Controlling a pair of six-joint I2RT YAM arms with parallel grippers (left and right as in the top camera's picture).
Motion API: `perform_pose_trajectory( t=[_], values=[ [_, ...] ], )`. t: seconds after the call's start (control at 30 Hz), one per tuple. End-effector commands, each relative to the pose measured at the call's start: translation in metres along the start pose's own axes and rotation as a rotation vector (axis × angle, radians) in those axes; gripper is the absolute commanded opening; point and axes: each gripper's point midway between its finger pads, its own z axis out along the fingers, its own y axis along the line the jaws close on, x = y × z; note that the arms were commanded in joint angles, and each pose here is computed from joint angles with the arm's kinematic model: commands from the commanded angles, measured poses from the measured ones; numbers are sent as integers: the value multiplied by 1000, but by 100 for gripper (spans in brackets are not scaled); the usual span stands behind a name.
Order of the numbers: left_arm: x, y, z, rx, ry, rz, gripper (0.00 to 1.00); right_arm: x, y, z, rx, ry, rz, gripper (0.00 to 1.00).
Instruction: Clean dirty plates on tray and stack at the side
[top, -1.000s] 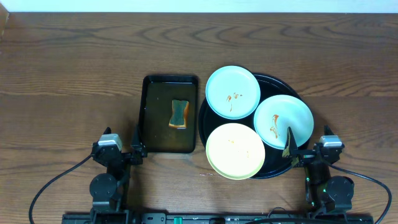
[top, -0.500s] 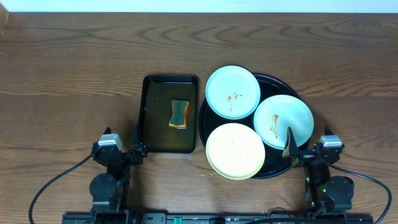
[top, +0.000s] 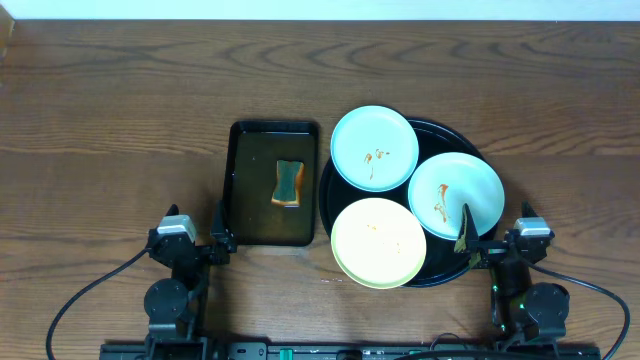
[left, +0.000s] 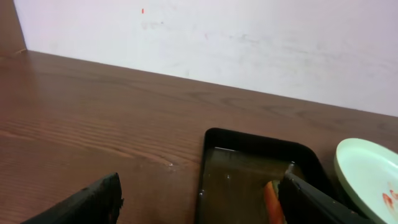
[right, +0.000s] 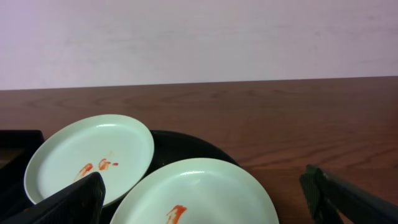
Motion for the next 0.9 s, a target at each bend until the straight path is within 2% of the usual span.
perform_pose_trajectory(
  t=[0.0,0.23,0.5,0.73,0.87],
  values=[
    [16,7,0,-31,57,-73,82,1,1,0,-1,2,9,99],
    [13,6,-4,-49,121,-114,81,-4,1,-5,2,42,37,99],
    [-6,3,-2,-81,243,-109,82,-11,8,-11,-9,213,144,99],
    [-25,-2,15,-125,422,-102,82,-15,40,0,-162,441,216,99],
    [-32,-3,22,-162,572,-96,82,-8,42,6,-141,640,241,99]
  ],
)
